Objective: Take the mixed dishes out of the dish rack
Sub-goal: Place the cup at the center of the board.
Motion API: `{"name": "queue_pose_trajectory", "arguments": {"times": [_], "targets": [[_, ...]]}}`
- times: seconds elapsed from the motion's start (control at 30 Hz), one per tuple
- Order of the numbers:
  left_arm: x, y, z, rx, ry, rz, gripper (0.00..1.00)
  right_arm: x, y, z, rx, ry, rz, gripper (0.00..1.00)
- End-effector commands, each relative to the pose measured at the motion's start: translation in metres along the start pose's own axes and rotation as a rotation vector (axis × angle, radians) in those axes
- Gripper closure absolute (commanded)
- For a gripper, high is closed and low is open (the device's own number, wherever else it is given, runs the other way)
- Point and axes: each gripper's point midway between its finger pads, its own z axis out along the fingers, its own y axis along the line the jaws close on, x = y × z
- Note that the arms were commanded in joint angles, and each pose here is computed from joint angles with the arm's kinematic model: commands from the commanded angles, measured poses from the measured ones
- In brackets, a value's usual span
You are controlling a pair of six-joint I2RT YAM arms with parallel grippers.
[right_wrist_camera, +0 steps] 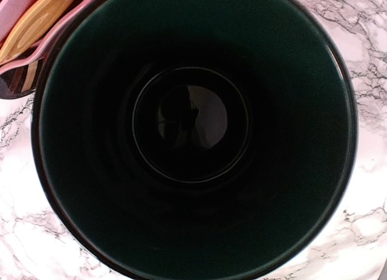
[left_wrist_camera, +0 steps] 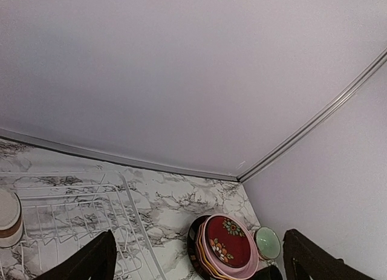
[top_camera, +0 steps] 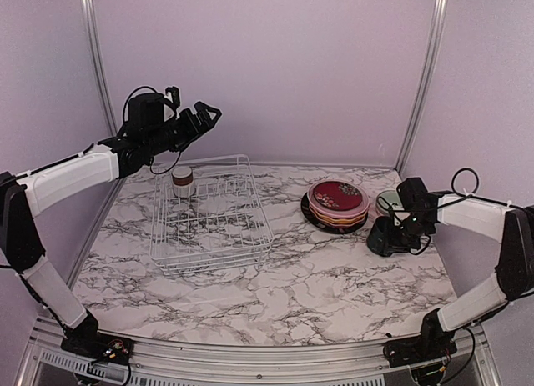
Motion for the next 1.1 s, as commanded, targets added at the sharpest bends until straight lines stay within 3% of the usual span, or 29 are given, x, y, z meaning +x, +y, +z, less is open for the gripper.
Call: {"name": "queue_pose_trajectory", "arguments": {"times": [0.0,0.43,0.7,0.9,1.07], "targets": [[0.007,0.027,0.005,-0.097,0.03,0.0,0.01,-0.016,0.01,-0.004,-0.013,-0.06,-0.045,1.0],[0.005,0.101,0.004,-0.352,0.073,-0.005,0.01,-0.008,0.03,0.005,-0.024,-0.022,-0.123,1.0],[0.011,0.119,0.004,-0.402,0.093,-0.014,0.01,-0.011,0.03,0.004,-0.005,-0.018,-0.125,1.0],[0.013,0.14,0.007,-0.485,0.125,0.015,0.01,-0.018,0.024,-0.007,0.041,-0.026,-0.119,0.8],[0.01,0.165,0.011,-0.547,0.161,0.022,0.01,-0.017,0.021,-0.018,0.052,-0.024,-0.108,0.72]]}}
